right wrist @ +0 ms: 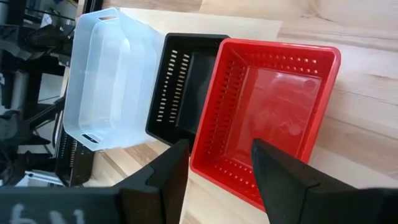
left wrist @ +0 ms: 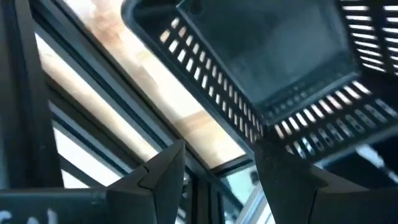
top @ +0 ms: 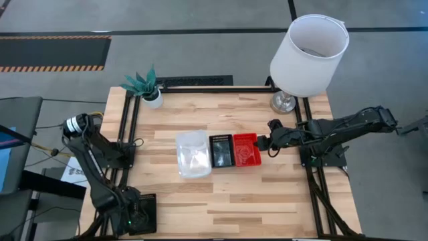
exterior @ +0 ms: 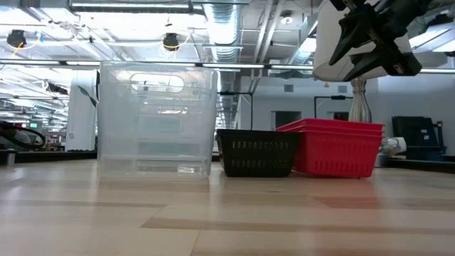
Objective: Stack baskets by color
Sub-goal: Stack the bottom red bin on the top red bin
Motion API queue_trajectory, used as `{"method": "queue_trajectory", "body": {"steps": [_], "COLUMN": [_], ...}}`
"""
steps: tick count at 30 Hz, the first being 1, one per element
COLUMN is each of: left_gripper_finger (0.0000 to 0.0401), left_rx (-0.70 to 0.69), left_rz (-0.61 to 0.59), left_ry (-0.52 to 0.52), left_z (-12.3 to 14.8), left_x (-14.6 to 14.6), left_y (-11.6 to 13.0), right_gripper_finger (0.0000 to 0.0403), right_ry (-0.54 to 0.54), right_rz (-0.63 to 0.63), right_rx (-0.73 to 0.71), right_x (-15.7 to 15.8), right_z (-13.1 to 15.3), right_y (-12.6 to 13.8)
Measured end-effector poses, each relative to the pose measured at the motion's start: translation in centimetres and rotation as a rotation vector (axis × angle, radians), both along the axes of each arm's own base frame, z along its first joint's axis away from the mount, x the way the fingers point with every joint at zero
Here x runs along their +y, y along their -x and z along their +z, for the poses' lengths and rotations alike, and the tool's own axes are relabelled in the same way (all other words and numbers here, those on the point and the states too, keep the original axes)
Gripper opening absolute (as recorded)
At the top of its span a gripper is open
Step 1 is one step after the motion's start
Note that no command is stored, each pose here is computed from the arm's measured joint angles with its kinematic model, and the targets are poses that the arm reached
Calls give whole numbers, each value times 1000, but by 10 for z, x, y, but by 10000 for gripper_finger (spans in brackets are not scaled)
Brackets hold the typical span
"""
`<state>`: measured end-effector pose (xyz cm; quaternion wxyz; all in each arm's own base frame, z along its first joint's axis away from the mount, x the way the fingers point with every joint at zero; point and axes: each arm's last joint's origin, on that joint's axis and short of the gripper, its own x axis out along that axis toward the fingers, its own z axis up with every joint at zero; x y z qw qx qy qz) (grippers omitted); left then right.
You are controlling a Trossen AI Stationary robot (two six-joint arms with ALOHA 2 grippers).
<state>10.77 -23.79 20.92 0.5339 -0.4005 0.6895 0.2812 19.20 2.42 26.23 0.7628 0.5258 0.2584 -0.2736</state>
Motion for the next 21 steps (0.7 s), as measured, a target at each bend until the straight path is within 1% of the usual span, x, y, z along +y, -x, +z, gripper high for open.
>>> {"method": "queue_trajectory", "body": {"steps": [3, 11, 13, 15, 16, 19, 21], "left_gripper_finger": [183, 183, 181, 176, 173, 163, 156], "left_rx": [14, 70, 115, 164, 163, 108, 90], "left_rz": [56, 133, 147, 131, 106, 8, -24], "left_ry": [-20, -83, -83, -91, -106, -107, -118], "left_z": [-7, -18, -20, -19, -17, -6, -6], "left_x": [-2, -4, -1, 3, 6, 12, 14], "left_y": [-2, -5, -10, -15, -18, -28, -32], "right_gripper_finger": [195, 189, 188, 188, 188, 189, 189], "right_ry": [0, 1, 1, 2, 2, 2, 2], "right_rz": [-1, 4, 10, 15, 16, 17, 17], "right_rx": [-3, -3, -3, -2, -2, 2, 1], "right_x": [0, 0, 1, 2, 3, 3, 3], "right_z": [0, 0, 0, 0, 0, 0, 0], "right_y": [0, 0, 0, 0, 0, 0, 0]}}
